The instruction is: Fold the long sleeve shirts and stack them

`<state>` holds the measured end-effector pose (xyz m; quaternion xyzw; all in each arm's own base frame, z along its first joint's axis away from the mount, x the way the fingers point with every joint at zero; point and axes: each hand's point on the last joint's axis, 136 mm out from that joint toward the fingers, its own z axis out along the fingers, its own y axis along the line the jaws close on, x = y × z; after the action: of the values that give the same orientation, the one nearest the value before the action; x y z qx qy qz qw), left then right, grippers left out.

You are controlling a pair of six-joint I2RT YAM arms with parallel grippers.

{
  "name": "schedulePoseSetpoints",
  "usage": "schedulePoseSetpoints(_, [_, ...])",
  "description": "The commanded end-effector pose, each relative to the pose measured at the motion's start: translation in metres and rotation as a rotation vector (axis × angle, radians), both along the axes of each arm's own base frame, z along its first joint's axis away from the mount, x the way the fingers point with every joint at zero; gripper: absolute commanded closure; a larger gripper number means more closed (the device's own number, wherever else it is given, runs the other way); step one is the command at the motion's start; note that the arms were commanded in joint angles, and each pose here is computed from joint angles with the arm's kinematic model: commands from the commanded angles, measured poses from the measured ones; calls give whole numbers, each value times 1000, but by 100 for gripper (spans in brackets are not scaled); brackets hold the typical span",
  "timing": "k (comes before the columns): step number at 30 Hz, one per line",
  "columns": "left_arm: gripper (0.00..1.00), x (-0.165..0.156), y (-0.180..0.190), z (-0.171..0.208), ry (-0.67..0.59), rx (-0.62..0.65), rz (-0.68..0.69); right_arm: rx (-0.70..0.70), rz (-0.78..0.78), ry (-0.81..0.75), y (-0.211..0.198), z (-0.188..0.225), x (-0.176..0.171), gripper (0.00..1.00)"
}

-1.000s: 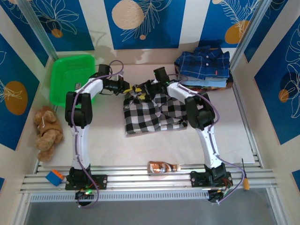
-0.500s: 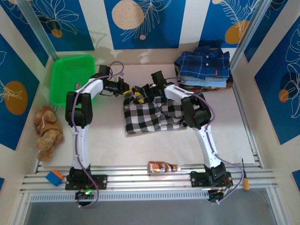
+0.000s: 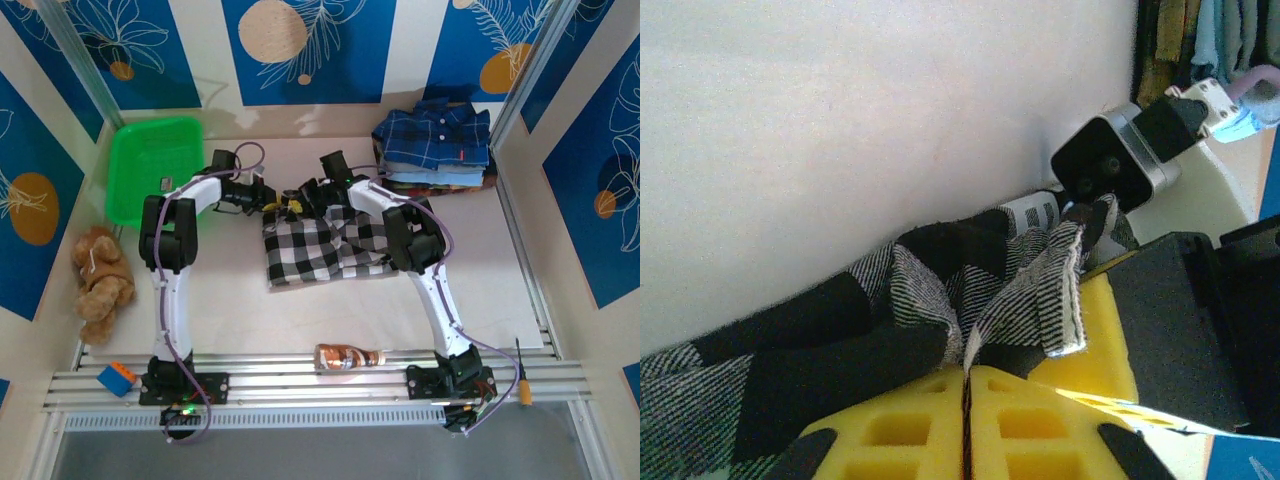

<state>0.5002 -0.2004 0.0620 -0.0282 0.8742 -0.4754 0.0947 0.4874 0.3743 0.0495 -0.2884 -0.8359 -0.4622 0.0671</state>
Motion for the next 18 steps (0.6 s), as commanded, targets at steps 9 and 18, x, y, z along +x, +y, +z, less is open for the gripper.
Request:
schedulePoseSetpoints(9, [29,13,32,71,-127,74,267,-20,21,-40,-20,37,-7,100])
schedulePoseSetpoints(18, [58,-2,36,32,17,109,410,-89,75,-33,-37,52,-23,100])
